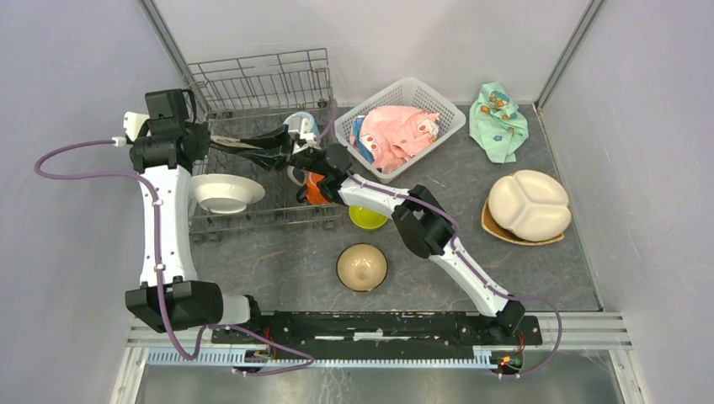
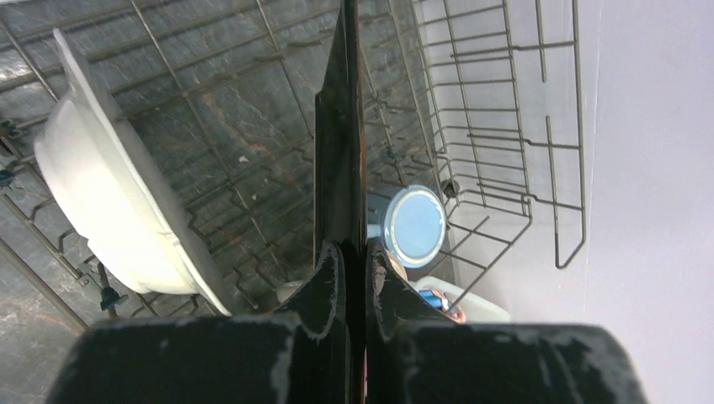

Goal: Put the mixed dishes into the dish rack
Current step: Insert the plate into the dish rack.

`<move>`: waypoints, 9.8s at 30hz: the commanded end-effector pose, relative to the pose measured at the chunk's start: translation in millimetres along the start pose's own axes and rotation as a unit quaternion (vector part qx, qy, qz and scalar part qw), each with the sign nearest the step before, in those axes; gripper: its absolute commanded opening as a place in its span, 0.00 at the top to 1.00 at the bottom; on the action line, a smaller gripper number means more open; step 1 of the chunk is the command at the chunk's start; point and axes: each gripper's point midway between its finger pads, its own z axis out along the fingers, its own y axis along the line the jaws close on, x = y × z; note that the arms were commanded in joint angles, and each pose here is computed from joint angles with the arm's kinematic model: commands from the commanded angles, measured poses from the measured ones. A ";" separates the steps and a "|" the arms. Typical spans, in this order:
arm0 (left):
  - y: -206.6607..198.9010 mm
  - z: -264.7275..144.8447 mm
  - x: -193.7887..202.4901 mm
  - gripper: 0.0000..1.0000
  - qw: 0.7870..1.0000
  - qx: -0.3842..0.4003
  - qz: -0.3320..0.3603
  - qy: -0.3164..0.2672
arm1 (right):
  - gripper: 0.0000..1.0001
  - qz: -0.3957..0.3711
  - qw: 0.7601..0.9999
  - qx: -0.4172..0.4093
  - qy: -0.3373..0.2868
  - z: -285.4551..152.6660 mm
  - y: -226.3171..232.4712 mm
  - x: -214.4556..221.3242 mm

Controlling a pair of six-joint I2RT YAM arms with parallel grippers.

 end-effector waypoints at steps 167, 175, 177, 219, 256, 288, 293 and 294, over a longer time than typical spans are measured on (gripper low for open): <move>-114.0 33.5 -82.8 0.98 0.941 0.001 -0.033 -0.337 | 0.02 0.005 0.994 0.040 -0.099 -155.3 80.7 -163.1; -107.5 41.4 -78.0 0.98 0.941 -0.010 -0.041 -0.335 | 0.02 0.007 0.994 0.039 -0.098 -155.0 81.4 -162.2; -105.6 43.3 -76.4 0.98 0.942 -0.012 -0.048 -0.331 | 0.02 0.006 0.994 0.039 -0.098 -155.4 80.9 -162.1; -120.0 11.2 -93.8 0.98 0.940 0.013 -0.045 -0.338 | 0.02 0.006 0.994 0.042 -0.100 -149.1 88.1 -170.5; -91.3 24.7 -78.3 0.98 0.936 -0.029 -0.034 -0.349 | 0.02 0.002 0.994 0.038 -0.098 -147.2 91.0 -166.9; -100.7 112.8 -52.6 0.77 0.944 -0.042 -0.009 -0.327 | 0.02 -0.009 0.995 0.046 -0.085 -153.9 85.5 -154.5; -102.9 122.5 -48.5 0.68 0.946 -0.039 -0.004 -0.322 | 0.02 -0.009 0.995 0.046 -0.085 -153.7 85.0 -152.7; -103.5 124.4 -48.3 0.65 0.946 -0.038 -0.002 -0.322 | 0.02 -0.009 0.995 0.046 -0.085 -153.8 85.1 -152.5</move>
